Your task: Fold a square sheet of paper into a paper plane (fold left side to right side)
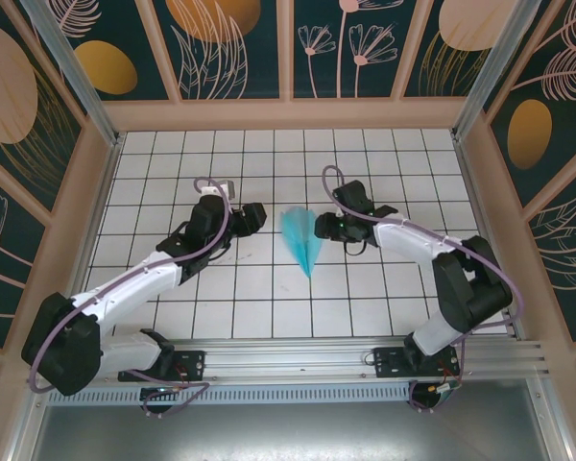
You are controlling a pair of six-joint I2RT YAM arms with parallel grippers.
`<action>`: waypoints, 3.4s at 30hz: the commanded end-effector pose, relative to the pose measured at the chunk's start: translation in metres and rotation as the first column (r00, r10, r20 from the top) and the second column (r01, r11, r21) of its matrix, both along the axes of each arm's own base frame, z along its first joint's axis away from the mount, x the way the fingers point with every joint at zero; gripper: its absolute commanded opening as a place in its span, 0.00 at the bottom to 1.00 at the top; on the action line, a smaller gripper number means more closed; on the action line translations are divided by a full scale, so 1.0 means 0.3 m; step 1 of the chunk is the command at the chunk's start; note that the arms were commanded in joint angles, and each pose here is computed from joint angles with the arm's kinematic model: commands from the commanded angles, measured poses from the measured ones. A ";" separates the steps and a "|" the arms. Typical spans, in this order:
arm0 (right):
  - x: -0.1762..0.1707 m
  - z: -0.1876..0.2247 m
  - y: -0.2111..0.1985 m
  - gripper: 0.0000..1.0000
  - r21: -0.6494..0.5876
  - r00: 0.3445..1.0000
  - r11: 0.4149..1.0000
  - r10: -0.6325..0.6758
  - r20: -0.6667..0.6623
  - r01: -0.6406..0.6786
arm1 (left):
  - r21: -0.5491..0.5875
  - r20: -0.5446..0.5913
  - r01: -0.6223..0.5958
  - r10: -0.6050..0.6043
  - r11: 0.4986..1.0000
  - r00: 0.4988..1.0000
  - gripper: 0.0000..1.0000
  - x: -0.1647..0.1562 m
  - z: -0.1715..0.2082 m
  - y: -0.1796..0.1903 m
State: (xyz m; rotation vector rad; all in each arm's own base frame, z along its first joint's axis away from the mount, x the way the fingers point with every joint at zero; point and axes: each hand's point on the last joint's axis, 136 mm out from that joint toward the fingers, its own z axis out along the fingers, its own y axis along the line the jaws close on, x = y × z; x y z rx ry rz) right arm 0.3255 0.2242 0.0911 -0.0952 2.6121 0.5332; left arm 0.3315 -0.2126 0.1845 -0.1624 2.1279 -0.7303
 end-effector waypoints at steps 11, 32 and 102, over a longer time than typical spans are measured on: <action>-0.156 -0.137 0.173 0.68 -0.152 0.976 0.969 0.174 -0.133 -0.193 | -0.001 0.090 -0.112 0.111 0.994 0.990 0.83 -0.028 0.061 0.107; -0.039 -0.183 0.173 0.10 -0.213 0.984 0.966 0.118 -0.136 -0.145 | 0.013 0.097 -0.106 0.104 0.994 0.990 0.84 -0.038 0.072 0.113; 0.221 0.405 -0.382 0.94 -0.048 0.855 0.958 -0.230 0.465 0.284 | 0.052 0.237 -0.389 0.367 0.920 0.900 0.98 0.129 0.166 0.526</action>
